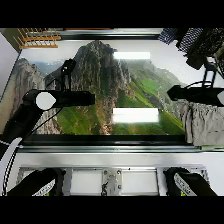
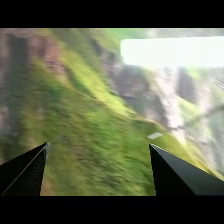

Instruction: Fold the clothes and pants, and hang the long-sleeved shirts on hangers.

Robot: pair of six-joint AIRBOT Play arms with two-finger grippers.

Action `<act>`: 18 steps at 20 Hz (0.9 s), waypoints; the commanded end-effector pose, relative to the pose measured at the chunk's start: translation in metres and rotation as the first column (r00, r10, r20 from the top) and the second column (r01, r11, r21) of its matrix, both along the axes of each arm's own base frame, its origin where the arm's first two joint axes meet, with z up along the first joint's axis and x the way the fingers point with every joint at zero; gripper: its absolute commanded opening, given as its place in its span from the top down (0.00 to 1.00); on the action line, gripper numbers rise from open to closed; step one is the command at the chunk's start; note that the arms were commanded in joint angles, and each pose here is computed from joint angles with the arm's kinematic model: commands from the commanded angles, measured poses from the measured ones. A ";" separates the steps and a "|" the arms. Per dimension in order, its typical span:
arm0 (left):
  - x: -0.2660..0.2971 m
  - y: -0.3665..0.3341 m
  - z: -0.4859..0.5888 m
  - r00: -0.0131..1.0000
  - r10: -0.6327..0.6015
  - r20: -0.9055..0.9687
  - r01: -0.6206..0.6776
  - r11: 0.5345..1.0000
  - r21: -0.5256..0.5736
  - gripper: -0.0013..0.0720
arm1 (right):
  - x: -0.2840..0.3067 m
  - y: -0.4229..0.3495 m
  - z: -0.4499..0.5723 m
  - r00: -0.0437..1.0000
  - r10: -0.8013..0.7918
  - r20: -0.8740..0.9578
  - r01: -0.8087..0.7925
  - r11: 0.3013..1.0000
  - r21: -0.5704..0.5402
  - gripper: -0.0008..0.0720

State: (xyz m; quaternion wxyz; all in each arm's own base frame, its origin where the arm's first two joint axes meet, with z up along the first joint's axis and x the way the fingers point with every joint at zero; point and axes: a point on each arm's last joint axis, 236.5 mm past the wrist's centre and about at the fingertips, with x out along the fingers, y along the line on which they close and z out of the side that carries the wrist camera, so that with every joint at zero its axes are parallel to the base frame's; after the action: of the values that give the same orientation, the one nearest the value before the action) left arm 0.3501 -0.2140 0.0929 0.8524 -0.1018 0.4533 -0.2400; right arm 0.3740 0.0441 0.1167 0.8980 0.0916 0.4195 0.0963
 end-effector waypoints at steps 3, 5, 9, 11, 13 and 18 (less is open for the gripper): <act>0.001 0.000 0.000 1.000 0.009 -0.002 -0.009 1.000 -0.006 0.98 | -0.003 0.062 0.005 0.988 0.148 0.034 -0.149 0.988 0.038 0.11; 0.001 0.000 0.000 1.000 0.009 -0.003 -0.009 1.000 -0.005 0.98 | -0.003 0.062 0.005 0.988 0.148 0.034 -0.149 0.988 0.040 0.67; -0.002 0.000 -0.001 1.000 0.004 -0.016 -0.004 1.000 -0.003 0.98 | -0.007 0.062 0.003 0.988 0.155 0.017 -0.156 0.987 0.040 0.94; -0.004 -0.003 -0.002 1.000 -0.004 -0.018 0.004 1.000 -0.004 0.98 | -0.007 0.062 0.003 0.988 0.154 0.017 -0.155 0.987 0.040 0.95; -0.003 -0.003 0.000 1.000 -0.002 -0.010 0.002 1.000 -0.007 0.98 | -0.007 0.062 0.003 0.988 0.154 0.017 -0.155 0.987 0.040 0.94; -0.003 -0.003 0.000 1.000 -0.002 -0.011 0.002 1.000 -0.007 0.98 | -0.007 0.062 0.003 0.988 0.154 0.017 -0.155 0.987 0.040 0.95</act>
State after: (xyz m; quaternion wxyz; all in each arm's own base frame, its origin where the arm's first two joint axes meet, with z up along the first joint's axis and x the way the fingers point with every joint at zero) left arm 0.3472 -0.2171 0.0924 0.8492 -0.1055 0.4575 -0.2418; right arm 0.3678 0.1057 0.1202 0.8893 0.0766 0.4159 0.1742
